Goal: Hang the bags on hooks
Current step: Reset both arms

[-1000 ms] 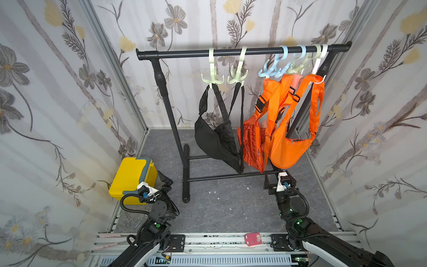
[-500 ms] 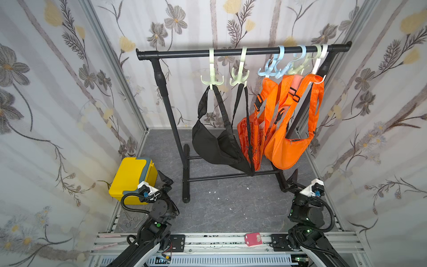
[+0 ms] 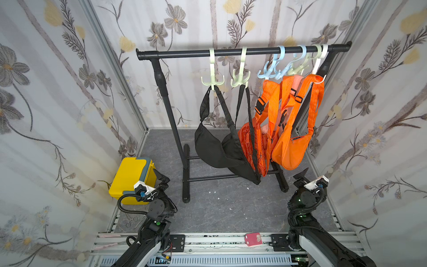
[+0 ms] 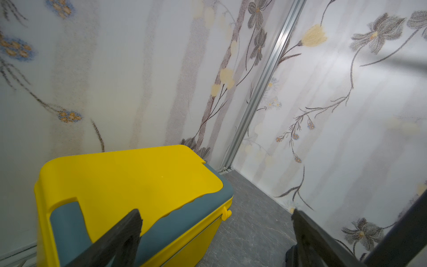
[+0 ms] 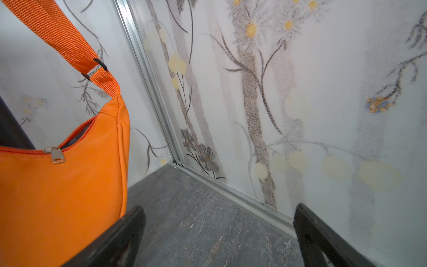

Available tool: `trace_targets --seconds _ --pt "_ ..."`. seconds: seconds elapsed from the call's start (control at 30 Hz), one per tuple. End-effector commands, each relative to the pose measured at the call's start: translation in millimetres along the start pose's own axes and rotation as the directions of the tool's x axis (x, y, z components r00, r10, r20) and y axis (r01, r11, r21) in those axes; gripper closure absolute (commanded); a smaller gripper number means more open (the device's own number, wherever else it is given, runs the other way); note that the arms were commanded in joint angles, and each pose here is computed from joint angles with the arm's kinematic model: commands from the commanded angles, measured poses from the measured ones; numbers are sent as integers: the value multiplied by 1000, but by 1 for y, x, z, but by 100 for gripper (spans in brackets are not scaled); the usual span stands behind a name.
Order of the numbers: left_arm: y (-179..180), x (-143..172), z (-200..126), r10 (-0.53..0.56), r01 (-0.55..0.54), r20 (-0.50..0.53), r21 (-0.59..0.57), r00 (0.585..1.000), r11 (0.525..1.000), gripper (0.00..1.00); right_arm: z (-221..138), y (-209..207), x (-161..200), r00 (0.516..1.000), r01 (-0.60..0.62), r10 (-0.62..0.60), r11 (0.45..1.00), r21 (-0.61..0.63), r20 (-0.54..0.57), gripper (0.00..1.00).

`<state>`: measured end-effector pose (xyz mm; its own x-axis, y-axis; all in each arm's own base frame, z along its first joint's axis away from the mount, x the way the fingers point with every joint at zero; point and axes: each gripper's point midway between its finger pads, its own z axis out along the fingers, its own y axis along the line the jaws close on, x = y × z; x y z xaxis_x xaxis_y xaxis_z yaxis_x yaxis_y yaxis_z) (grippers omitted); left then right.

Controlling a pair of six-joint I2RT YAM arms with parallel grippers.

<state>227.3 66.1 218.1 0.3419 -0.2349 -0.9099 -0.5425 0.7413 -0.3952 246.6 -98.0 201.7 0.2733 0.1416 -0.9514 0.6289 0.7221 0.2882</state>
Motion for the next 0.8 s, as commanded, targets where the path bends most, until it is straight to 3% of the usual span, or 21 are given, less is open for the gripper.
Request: trace_targets --seconds 0.0,0.33,0.37,0.6,0.7,0.73,0.77 --pt "29 49 -9 82 -81 -55 14 995 997 0 -17 -25 41 998 -44 42 999 -31 -56 0" --pt "25 52 4 95 -94 -65 17 993 995 0 7 -16 49 993 -97 97 995 4 -66 1" --pt "24 51 5 93 -92 -61 16 994 996 0 11 -14 42 996 -83 84 996 4 -25 1" --pt "1 56 21 127 -123 -59 76 990 989 0 7 38 48 996 65 -79 970 -233 -51 1" --pt "-18 61 29 149 -142 -48 130 988 981 0 1 89 66 972 190 -231 877 -442 -42 1" --pt "-24 62 31 144 -136 -45 145 989 980 0 2 102 86 954 209 -286 845 -492 -87 0" --pt "-29 63 33 163 -156 -35 154 986 976 0 16 102 88 957 203 -274 870 -450 -99 1"
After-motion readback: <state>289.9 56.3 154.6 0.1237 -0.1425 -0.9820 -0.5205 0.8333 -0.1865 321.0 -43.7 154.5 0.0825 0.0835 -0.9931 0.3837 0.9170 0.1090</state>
